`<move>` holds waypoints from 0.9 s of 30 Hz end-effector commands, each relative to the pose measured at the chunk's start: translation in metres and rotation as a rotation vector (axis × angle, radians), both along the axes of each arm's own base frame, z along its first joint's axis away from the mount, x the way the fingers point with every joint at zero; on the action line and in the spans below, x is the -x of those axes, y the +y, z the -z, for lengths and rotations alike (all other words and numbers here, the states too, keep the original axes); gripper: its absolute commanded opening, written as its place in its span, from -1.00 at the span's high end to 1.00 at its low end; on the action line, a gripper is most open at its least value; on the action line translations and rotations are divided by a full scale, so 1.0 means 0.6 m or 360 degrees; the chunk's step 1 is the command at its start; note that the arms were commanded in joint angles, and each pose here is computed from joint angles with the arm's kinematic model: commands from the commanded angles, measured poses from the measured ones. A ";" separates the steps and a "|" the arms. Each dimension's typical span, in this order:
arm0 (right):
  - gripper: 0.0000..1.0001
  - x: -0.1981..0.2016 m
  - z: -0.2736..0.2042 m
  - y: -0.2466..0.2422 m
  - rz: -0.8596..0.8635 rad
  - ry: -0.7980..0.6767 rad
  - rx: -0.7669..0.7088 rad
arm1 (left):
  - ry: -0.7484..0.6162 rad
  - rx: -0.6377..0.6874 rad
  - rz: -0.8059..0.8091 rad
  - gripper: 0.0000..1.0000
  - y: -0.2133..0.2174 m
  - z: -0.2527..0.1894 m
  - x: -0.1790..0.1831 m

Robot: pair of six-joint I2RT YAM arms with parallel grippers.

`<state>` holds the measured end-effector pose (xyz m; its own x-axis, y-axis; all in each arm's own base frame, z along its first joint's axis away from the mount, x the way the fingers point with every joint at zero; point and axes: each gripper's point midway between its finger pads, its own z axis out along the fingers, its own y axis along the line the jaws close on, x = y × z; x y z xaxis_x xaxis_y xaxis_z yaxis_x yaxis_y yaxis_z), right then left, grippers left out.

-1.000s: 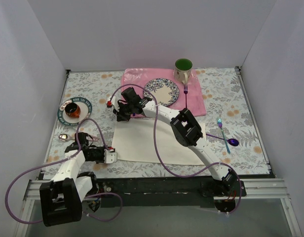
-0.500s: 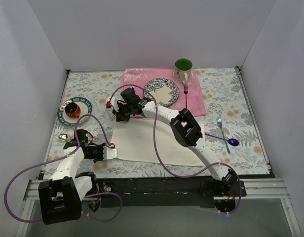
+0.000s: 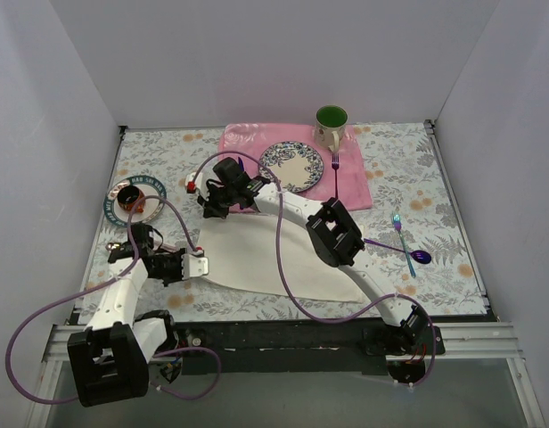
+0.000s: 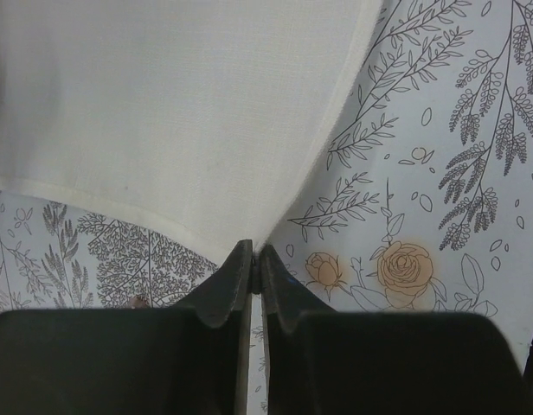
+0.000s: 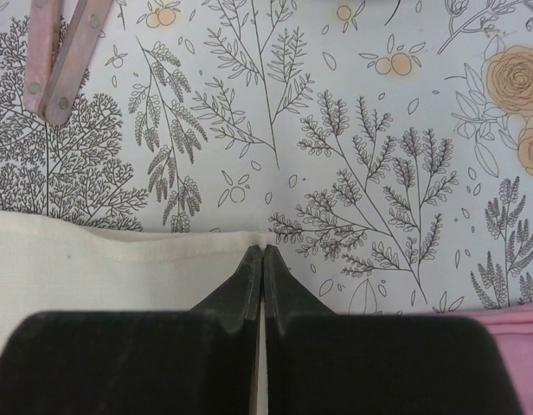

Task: Fold the napkin into a case and place the utensils inside
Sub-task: Pick up the rectangle-folded napkin from the center of the board.

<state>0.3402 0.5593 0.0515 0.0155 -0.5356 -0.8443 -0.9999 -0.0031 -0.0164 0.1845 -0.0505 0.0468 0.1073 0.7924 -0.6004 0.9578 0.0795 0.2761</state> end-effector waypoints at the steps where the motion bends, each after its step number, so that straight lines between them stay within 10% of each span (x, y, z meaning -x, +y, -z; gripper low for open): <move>1: 0.97 -0.012 -0.136 0.031 -0.0004 -0.0160 -0.0243 | -0.0059 0.0064 0.0002 1.00 -0.008 -0.037 -0.016; 11: 0.97 -0.009 -0.162 0.030 -0.0010 -0.0179 -0.0290 | -0.0027 -0.0001 0.0085 1.00 -0.003 -0.022 -0.001; 15: 0.97 -0.011 -0.135 0.029 -0.0003 -0.0163 -0.0249 | 0.0023 -0.0057 0.0016 0.25 0.010 0.009 -0.001; 27: 0.97 -0.010 -0.099 0.027 -0.0013 -0.0163 -0.0200 | 0.0135 -0.0155 0.0019 0.03 0.033 0.055 -0.016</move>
<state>0.3451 0.5683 0.0955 0.0625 -0.4646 -0.8833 -0.9973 0.0053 -0.0733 0.1849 -0.0420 0.0204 0.0510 0.8142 -0.5784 0.9791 0.0735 0.1898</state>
